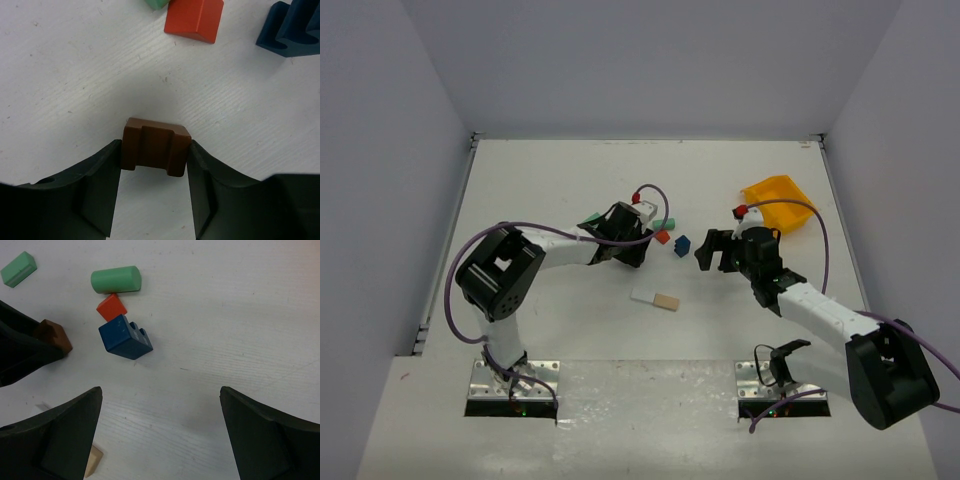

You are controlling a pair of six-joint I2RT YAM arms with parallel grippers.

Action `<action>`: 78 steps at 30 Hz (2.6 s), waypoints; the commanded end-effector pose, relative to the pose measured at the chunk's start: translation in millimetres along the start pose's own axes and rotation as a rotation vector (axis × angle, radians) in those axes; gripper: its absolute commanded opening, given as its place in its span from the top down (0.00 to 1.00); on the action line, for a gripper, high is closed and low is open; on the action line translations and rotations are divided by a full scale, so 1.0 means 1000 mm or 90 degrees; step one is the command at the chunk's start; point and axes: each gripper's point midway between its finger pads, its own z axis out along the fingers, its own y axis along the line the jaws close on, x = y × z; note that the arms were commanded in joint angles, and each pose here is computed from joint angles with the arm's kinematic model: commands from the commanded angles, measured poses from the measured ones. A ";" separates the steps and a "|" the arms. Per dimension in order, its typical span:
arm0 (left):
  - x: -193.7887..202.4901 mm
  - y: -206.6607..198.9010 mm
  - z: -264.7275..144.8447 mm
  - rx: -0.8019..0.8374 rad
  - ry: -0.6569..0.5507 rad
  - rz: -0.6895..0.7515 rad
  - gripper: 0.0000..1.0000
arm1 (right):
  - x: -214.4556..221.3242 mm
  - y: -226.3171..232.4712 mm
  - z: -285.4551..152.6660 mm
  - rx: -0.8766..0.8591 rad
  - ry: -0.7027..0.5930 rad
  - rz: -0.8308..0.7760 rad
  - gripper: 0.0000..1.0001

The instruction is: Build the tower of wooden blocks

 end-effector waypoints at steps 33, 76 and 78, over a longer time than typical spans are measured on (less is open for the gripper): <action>-0.095 -0.113 -0.213 0.680 -0.291 -0.192 1.00 | -0.085 0.153 -0.057 -0.373 -0.510 -0.513 0.15; -0.095 -0.107 -0.200 0.667 -0.291 -0.266 1.00 | -0.111 0.200 -0.108 -0.485 -0.571 -0.390 0.66; -0.096 -0.109 -0.205 0.682 -0.296 -0.266 1.00 | -0.103 0.209 -0.110 -0.529 -0.536 -0.392 0.63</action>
